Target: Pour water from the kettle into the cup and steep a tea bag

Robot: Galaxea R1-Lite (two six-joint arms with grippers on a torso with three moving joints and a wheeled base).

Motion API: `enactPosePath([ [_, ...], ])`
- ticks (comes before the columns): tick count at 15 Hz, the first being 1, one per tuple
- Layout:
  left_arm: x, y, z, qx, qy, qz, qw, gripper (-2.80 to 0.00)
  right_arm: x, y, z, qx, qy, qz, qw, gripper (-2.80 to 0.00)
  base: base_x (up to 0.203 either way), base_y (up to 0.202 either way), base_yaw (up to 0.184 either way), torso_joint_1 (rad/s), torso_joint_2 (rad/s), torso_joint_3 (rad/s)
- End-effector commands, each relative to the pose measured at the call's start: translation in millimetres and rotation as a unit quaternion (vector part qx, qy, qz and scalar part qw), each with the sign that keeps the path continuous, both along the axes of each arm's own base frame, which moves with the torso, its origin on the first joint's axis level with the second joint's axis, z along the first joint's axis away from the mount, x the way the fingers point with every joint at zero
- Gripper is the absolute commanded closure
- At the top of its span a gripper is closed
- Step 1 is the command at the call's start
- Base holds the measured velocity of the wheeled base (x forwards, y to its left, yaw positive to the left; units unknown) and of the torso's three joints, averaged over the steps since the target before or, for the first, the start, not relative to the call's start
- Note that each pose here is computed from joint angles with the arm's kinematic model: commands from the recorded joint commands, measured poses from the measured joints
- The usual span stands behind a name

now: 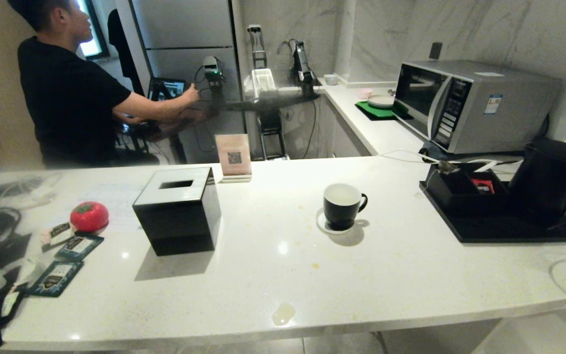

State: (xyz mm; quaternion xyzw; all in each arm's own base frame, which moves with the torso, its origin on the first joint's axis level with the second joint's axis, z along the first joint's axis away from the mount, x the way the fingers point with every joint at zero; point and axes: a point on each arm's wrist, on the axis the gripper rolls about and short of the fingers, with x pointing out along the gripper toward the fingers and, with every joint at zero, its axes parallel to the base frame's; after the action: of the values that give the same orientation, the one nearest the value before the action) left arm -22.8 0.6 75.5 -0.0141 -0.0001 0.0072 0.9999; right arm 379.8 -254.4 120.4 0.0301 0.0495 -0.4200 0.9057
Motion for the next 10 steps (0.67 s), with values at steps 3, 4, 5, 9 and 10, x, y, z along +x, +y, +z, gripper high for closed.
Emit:
enactPosePath([
  [3,0.1,0.0,0.0,0.000,0.001,0.000,1.0000,0.00,-13.4,8.4,-2.4,0.010,0.017,-0.001,1.000,-2.80,0.000,0.000,0.000,0.000,0.00,0.000],
  [4,0.1,0.0,0.0,0.000,0.001,0.000,1.0000,0.00,-16.8,10.5,-3.2,0.013,0.021,-0.001,1.000,-2.80,0.000,0.000,0.000,0.000,0.00,0.000],
  [5,0.1,0.0,0.0,0.000,0.001,0.000,1.0000,0.00,-19.8,12.5,-4.2,0.015,0.025,-0.001,1.000,-2.80,0.000,0.000,0.000,0.000,0.00,0.000],
  [9,0.1,0.0,0.0,0.000,0.001,0.000,1.0000,0.00,-36.8,23.6,-15.6,0.016,0.028,-0.001,0.999,-2.80,0.000,0.000,0.000,0.000,0.00,0.000],
  [10,0.1,0.0,0.0,0.000,0.001,0.000,1.0000,0.00,-42.7,27.4,-18.0,0.019,0.032,-0.001,0.999,-2.80,0.000,0.000,0.000,0.000,0.00,0.000],
])
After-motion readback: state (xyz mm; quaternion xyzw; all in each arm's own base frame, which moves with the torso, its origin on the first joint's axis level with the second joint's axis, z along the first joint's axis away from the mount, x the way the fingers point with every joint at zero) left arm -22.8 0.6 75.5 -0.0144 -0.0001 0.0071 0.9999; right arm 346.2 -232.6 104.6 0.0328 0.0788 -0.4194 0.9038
